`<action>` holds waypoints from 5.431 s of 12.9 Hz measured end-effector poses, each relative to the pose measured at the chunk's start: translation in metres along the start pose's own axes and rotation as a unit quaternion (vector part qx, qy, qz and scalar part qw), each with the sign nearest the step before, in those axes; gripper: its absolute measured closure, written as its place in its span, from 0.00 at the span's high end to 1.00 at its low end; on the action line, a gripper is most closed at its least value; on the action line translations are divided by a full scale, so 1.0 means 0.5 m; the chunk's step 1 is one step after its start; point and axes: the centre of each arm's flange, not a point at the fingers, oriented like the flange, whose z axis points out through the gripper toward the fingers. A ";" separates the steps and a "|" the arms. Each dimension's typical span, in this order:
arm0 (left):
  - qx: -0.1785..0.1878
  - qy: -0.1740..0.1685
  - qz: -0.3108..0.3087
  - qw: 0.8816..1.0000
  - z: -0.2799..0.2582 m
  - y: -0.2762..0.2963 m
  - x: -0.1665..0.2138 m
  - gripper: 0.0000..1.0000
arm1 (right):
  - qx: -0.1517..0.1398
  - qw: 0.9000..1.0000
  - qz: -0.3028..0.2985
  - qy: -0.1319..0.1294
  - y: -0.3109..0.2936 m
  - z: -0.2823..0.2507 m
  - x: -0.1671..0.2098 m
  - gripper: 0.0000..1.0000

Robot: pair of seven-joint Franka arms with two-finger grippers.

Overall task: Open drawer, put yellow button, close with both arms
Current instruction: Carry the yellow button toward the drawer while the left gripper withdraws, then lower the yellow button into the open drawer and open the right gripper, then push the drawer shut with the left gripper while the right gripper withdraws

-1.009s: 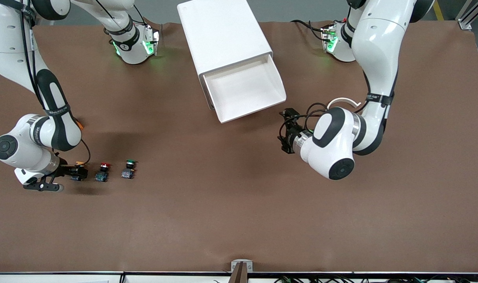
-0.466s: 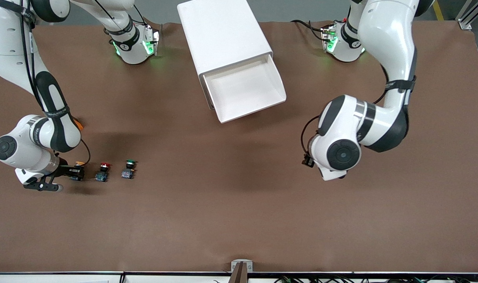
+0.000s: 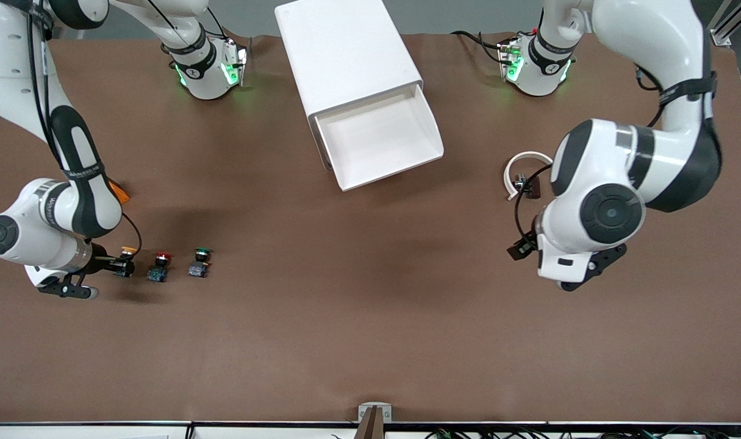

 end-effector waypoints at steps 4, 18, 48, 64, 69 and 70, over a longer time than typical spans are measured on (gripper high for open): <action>-0.019 0.007 0.065 0.998 -0.048 -0.080 0.044 1.00 | 0.003 0.997 0.069 -0.039 -0.210 -0.233 -0.074 0.41; -0.050 0.035 0.148 0.987 -0.004 -0.170 0.082 1.00 | 0.025 0.949 0.307 -0.070 -0.964 -0.566 -0.598 0.41; -0.074 0.039 0.254 0.964 0.158 0.000 -0.095 1.00 | 0.014 0.963 0.269 0.024 -1.284 -0.348 -0.797 0.90; -0.102 -0.054 0.250 0.961 0.213 0.218 -0.480 1.00 | -0.002 0.999 -0.036 0.008 -0.615 -0.650 -0.228 1.00; -0.067 -0.071 0.226 0.969 0.246 0.246 -0.586 1.00 | 0.002 0.996 -0.086 0.008 -0.365 -0.671 -0.139 1.00; -0.058 -0.074 0.229 0.969 0.250 0.248 -0.609 1.00 | 0.001 0.996 -0.091 0.007 -0.333 -0.673 -0.132 1.00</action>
